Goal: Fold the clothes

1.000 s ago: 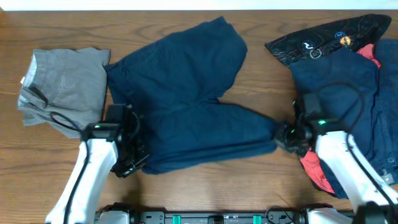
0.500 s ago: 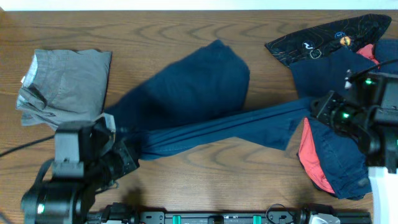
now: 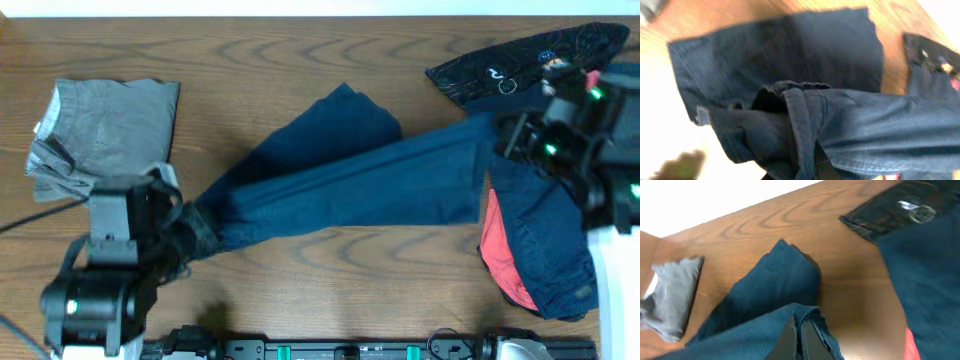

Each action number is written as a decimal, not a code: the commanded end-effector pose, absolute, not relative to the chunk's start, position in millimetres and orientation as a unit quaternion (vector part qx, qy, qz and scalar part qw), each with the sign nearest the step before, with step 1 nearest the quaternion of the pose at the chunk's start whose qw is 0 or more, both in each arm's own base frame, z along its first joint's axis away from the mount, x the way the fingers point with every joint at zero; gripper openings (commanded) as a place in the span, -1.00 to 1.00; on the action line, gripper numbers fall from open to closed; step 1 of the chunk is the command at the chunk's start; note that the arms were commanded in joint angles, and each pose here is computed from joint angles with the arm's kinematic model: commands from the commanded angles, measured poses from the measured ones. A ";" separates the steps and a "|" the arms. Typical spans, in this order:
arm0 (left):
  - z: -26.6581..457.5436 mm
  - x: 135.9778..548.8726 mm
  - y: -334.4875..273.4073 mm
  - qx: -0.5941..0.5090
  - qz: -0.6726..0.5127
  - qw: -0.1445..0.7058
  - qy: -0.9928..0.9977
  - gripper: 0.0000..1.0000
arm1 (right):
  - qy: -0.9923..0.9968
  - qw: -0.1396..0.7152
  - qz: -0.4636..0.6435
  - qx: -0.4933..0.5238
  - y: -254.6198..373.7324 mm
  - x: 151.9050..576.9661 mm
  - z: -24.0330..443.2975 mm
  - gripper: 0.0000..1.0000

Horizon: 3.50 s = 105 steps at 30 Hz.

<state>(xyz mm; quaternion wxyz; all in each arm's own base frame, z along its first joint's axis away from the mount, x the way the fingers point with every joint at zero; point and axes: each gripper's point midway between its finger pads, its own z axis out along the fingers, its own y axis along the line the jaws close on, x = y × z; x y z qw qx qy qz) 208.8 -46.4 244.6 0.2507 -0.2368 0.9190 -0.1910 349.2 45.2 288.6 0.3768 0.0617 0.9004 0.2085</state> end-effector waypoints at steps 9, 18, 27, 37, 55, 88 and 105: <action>168.8 286.2 25.5 -0.360 0.014 0.218 0.907 -0.88 | 0.898 0.409 0.158 -0.018 87.5 453.2 233.2 -0.98; 100.7 339.6 26.3 -0.361 0.033 0.181 0.914 -0.88 | 0.895 0.404 0.178 -0.058 140.6 495.8 173.4 -0.97; 74.8 365.6 44.0 -0.404 0.028 0.191 0.894 -0.24 | 0.892 0.402 0.189 -0.083 179.3 513.1 128.9 -0.42; 117.6 374.8 18.5 -0.387 -0.135 0.192 0.892 0.10 | 0.950 0.286 0.094 0.087 79.3 463.4 116.8 0.50; 33.6 303.5 -25.0 -0.241 -0.042 0.091 0.965 0.09 | 0.980 0.121 0.152 0.033 116.3 359.5 17.1 0.50; -0.7 270.6 -19.5 -0.243 -0.020 0.057 0.968 0.09 | 0.944 0.254 0.195 -0.083 172.5 407.2 152.0 -0.98; -0.6 271.4 -19.6 -0.243 -0.021 0.058 0.968 0.09 | 0.993 0.116 -0.033 0.009 79.3 343.7 82.6 -0.13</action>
